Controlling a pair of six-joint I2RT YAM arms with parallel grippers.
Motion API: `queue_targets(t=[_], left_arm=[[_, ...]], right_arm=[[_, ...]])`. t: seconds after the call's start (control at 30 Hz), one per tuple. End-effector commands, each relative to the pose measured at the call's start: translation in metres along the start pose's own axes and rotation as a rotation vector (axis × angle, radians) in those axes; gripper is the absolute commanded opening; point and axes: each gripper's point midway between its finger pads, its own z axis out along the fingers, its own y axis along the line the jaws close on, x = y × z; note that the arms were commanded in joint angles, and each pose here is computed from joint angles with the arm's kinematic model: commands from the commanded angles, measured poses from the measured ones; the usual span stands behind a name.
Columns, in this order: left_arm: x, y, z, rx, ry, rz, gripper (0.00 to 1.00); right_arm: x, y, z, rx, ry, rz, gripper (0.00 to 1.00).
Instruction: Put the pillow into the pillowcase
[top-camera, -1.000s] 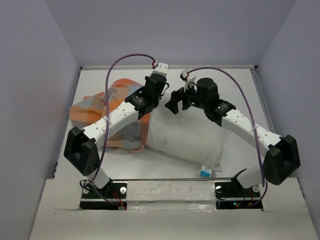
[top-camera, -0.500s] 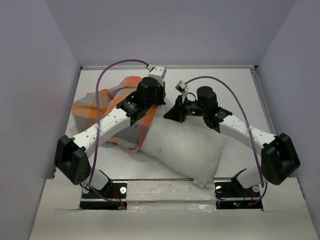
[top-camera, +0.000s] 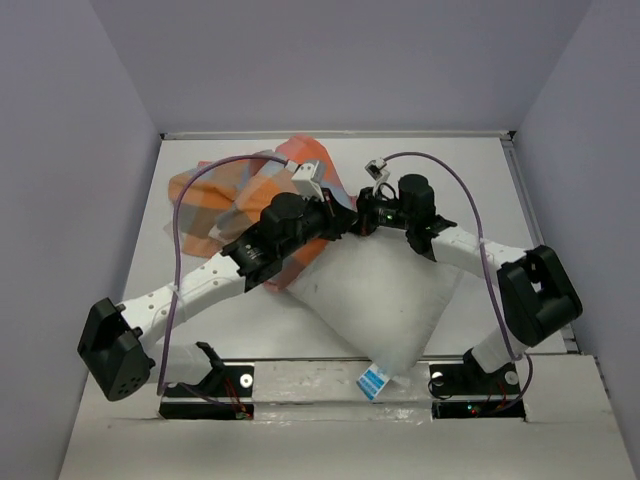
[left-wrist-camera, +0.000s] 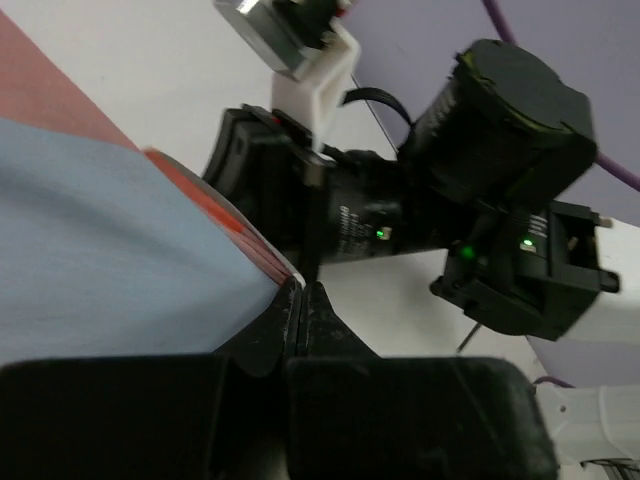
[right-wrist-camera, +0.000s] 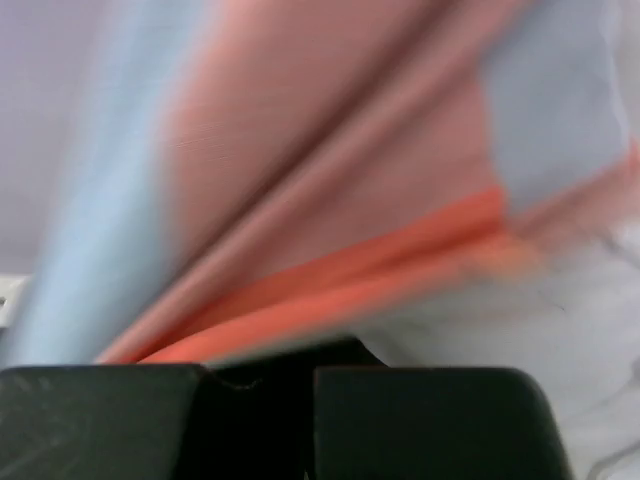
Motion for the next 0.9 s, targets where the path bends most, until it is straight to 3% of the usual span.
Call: queue_targets(t=[0.0,0.17,0.3,0.33,0.4,0.43,0.47,0.5,0.6,0.7,0.77,0.8,0.83,0.87], left_arm=[[-0.021,-0.127,-0.034,0.416,-0.009,-0.096,0.0],[-0.052,-0.147,-0.054,0.463,-0.083,-0.103,0.0],[-0.029,-0.12,-0.02,0.327,-0.025,-0.091,0.0],[-0.023,-0.11,-0.011,0.287,-0.017,-0.082,0.04],[-0.007,-0.084,0.011,0.194,0.02,-0.061,0.47],[-0.004,-0.078,0.015,0.183,0.026,-0.036,0.62],[-0.002,-0.07,0.015,0.146,0.028,-0.021,0.85],[-0.005,-0.064,0.013,0.118,0.012,-0.015,0.96],[-0.025,-0.034,-0.011,-0.016,-0.098,0.028,0.99],[-0.04,0.008,-0.051,-0.149,-0.198,0.014,0.99],[-0.025,0.053,-0.07,-0.257,-0.204,-0.012,0.99],[-0.036,0.059,-0.089,-0.248,-0.262,-0.062,0.99],[-0.032,0.097,-0.099,-0.335,-0.288,-0.082,0.99],[-0.036,0.11,-0.108,-0.364,-0.319,-0.097,0.99]], right_arm=[[-0.062,-0.039,0.005,0.165,-0.306,0.063,0.0],[-0.039,-0.068,-0.002,0.277,-0.323,0.141,0.0],[-0.055,-0.054,-0.009,0.262,-0.348,0.105,0.0],[-0.064,-0.048,-0.012,0.264,-0.358,0.09,0.0],[-0.064,-0.054,-0.017,0.339,-0.319,0.1,0.0],[-0.08,-0.048,-0.024,0.36,-0.346,0.063,0.06],[-0.07,-0.054,-0.03,0.417,-0.296,0.076,0.33],[-0.07,-0.054,-0.036,0.447,-0.278,0.068,0.45],[-0.076,-0.038,-0.061,0.496,-0.237,-0.016,0.77],[-0.07,-0.01,-0.079,0.489,-0.218,-0.087,0.84],[-0.053,0.005,-0.079,0.491,-0.163,-0.122,0.85],[-0.033,0.029,-0.072,0.454,-0.098,-0.176,0.85],[-0.028,0.031,-0.072,0.503,-0.093,-0.205,0.85],[-0.018,0.039,-0.069,0.505,-0.061,-0.233,0.85]])
